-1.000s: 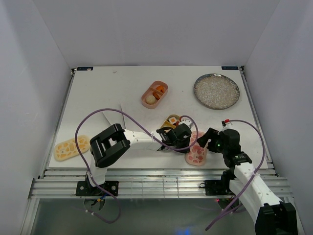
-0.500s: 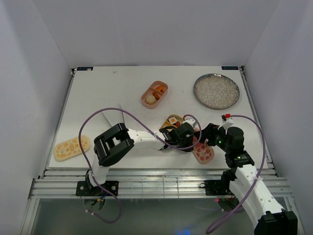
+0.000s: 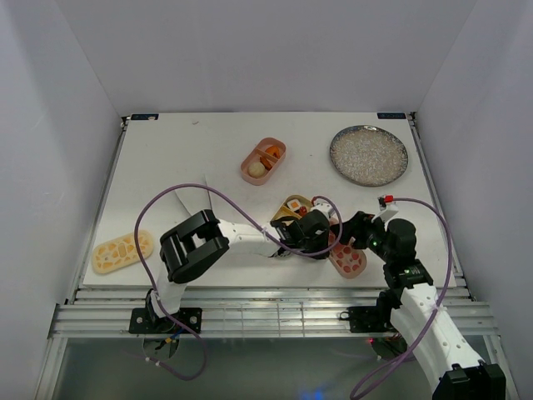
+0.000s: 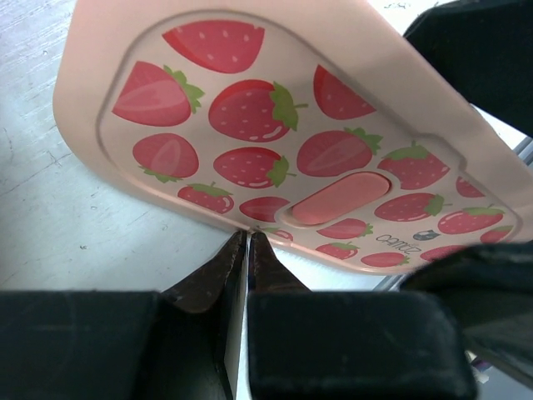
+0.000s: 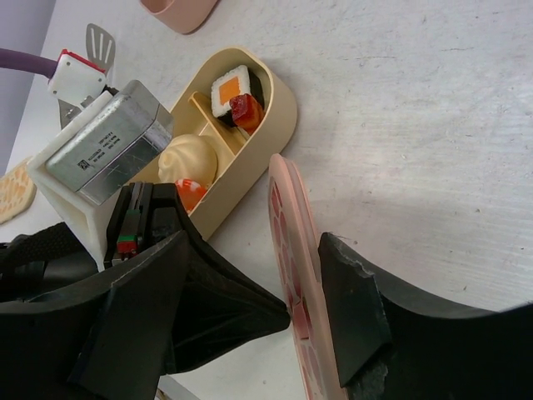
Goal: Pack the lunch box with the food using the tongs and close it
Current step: Pick up the box lid from the center of the board.
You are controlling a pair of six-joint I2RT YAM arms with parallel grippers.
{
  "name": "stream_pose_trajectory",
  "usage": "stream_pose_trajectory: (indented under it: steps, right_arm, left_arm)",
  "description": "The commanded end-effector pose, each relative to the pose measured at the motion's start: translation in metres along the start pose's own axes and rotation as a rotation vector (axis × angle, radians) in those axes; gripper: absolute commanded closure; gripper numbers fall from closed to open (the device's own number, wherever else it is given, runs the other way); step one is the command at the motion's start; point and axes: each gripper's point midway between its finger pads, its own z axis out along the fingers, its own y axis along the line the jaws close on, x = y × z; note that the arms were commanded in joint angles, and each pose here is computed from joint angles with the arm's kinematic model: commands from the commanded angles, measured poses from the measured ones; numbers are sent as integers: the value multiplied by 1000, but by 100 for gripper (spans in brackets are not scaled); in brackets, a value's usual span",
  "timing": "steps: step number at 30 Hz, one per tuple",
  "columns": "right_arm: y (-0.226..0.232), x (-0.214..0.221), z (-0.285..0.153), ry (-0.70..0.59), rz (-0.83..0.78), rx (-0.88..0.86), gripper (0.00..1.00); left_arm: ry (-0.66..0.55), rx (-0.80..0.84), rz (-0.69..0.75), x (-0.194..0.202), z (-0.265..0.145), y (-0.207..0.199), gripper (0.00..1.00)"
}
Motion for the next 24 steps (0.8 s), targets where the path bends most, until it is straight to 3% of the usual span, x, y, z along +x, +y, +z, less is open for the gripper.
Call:
stream_pose_trajectory:
  steps: [1, 17, 24]
  right_arm:
    - [8, 72, -17, 277, 117, -71, 30]
    - [-11, 89, -36, 346, 153, 84, 43]
    - [21, 82, -41, 366, 190, -53, 48]
  left_arm:
    - [-57, -17, -2, -9, 2, 7, 100]
    - [-73, -45, -28, -1, -15, 21, 100]
    - [-85, -44, -22, -5, -17, 20, 100]
